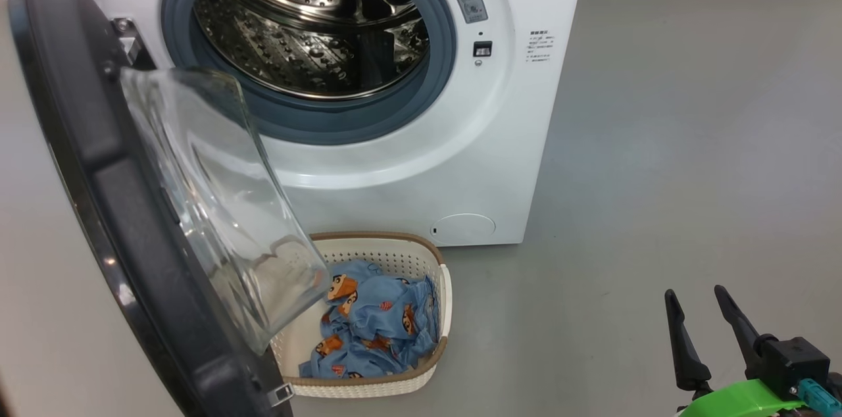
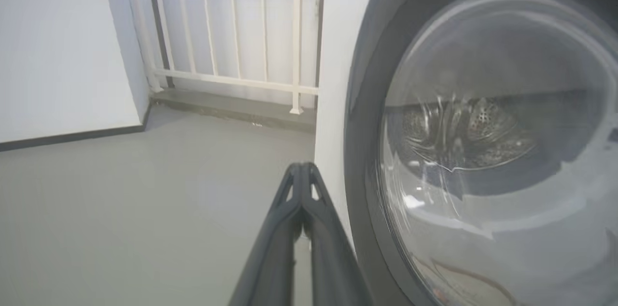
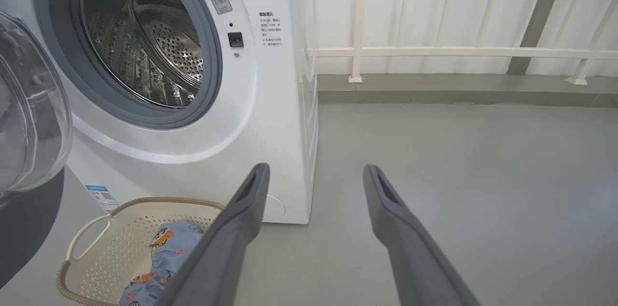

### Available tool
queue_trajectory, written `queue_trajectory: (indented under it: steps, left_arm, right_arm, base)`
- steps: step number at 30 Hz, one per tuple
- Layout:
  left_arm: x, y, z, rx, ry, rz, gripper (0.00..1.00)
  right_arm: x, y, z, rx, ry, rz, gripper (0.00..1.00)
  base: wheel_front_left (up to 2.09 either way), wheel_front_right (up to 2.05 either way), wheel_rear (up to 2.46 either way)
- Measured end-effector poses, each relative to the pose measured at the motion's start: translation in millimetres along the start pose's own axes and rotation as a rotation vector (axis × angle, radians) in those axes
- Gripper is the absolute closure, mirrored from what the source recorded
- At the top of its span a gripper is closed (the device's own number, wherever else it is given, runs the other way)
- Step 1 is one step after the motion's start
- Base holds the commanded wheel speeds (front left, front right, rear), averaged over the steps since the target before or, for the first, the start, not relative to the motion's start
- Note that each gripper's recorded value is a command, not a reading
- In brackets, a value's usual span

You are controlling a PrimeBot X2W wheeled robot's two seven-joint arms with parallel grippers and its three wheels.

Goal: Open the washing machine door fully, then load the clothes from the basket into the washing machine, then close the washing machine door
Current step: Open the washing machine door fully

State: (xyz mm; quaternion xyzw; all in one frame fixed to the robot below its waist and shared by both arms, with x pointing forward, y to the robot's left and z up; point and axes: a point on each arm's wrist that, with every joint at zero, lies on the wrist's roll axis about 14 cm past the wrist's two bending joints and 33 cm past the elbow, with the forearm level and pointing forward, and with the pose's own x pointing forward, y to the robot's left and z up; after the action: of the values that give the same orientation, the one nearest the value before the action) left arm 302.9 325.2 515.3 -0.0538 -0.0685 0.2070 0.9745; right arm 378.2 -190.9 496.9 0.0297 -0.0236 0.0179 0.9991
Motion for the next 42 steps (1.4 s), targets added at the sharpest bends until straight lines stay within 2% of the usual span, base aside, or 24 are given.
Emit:
queue_trajectory:
  steps: [4, 8, 13, 17, 20, 22, 27, 34, 42]
  left_arm:
    - [12, 11, 59, 0.004, -0.19, 0.044, 1.0]
    - [11, -2, 125, -0.019, -0.399, 0.006, 1.0]
    - [-7, -41, 184, -0.108, -0.593, -0.135, 1.0]
    - [-33, -89, 217, -0.21, -0.684, -0.319, 1.0]
    - [-50, -131, 219, -0.31, -0.626, -0.482, 1.0]
    - [-60, -155, 206, -0.357, -0.531, -0.571, 1.0]
    - [-78, -196, 156, -0.437, -0.257, -0.7, 1.0]
    - [-84, -198, 91, -0.462, 0.017, -0.661, 1.0]
    - [-78, -187, 55, -0.455, 0.124, -0.572, 1.0]
  right_arm:
    - [1, 1, -1, 0.0, 0.003, 0.004, 0.0]
    - [-2, 3, -6, 0.001, 0.02, 0.008, 0.0]
    - [-1, 8, -7, 0.002, 0.022, 0.023, 0.0]
    - [-2, 14, -10, 0.006, 0.032, 0.038, 0.0]
    - [-1, 18, -11, 0.008, 0.033, 0.05, 0.0]
    - [-1, 20, -12, 0.01, 0.036, 0.056, 0.0]
    - [-2, 24, -15, 0.013, 0.045, 0.064, 0.0]
    - [0, 25, -17, 0.016, 0.051, 0.067, 0.0]
    - [5, 29, -22, 0.018, 0.064, 0.077, 0.0]
  base:
    - [0.0, 0.0, 0.0]
    - [0.0, 0.0, 0.0]
    - [0.0, 0.0, 0.0]
    - [0.0, 0.0, 0.0]
    - [0.0, 0.0, 0.0]
    - [0.0, 0.0, 0.0]
    - [0.0, 0.0, 0.0]
    - [0.0, 0.0, 0.0]
    - [0.0, 0.0, 0.0]
